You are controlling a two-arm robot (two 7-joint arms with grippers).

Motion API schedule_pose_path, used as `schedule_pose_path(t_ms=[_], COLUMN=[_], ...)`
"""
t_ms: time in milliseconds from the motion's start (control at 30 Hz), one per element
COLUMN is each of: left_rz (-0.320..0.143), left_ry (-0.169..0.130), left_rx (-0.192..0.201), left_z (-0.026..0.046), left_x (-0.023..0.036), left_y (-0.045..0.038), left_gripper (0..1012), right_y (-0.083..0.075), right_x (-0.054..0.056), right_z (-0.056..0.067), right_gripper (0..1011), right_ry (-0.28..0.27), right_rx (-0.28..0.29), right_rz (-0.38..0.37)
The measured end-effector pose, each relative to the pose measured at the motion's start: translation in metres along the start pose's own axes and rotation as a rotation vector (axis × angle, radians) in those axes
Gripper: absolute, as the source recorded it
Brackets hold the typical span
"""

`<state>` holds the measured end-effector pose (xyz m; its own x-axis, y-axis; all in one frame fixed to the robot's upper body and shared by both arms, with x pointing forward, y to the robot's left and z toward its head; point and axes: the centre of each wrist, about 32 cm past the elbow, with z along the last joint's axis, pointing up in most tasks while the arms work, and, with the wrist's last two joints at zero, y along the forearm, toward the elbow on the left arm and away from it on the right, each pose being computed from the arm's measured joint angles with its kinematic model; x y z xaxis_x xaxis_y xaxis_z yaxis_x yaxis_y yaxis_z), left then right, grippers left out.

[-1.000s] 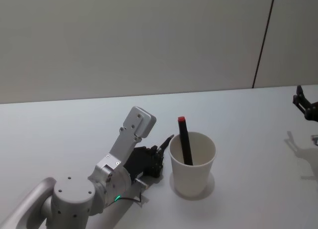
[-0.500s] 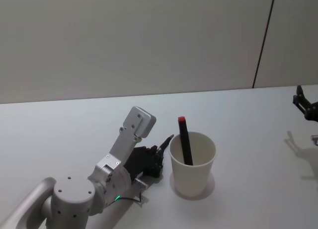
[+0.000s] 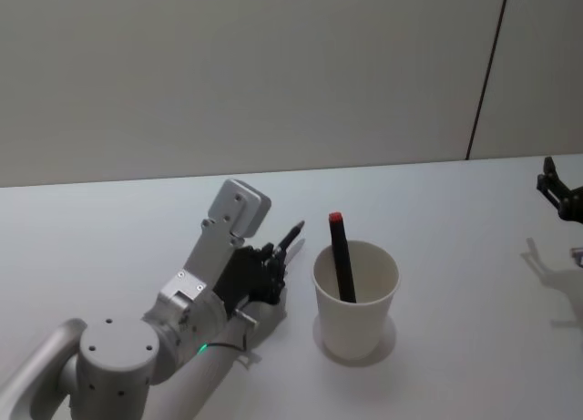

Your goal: Place the pen into the pen holder.

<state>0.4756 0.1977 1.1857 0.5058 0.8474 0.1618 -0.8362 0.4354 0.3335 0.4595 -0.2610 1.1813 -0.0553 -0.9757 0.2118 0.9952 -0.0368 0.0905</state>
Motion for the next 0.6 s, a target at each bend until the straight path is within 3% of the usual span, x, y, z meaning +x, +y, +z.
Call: schedule_pose_path(t_ms=[67, 233, 300, 333, 600], left_rz=[0.018, 0.042, 0.059, 0.059, 0.1], left_ry=[-0.008, -0.016, -0.021, -0.021, -0.03], left_rx=[-0.037, -0.085, -0.127, -0.127, -0.254], left_z=[0.0044, 0.0099, 0.0148, 0.0148, 0.0284], left_x=[0.0029, 0.0066, 0.0098, 0.0098, 0.0192], left_y=[0.0033, 0.0076, 0.0113, 0.0113, 0.0208], left_gripper=[139, 139, 139, 139, 139], right_y=[0.0, 0.0, 0.0, 0.0, 0.0], right_x=[0.0, 0.0, 0.0, 0.0, 0.0], right_z=[0.0, 0.0, 0.0, 0.0, 0.0], right_gripper=[1002, 1002, 1002, 1002, 1001], right_ry=[0.0, 0.0, 0.0, 0.0, 0.0], right_rx=[0.0, 0.0, 0.0, 0.0, 0.0], right_rz=[0.0, 0.0, 0.0, 0.0, 0.0])
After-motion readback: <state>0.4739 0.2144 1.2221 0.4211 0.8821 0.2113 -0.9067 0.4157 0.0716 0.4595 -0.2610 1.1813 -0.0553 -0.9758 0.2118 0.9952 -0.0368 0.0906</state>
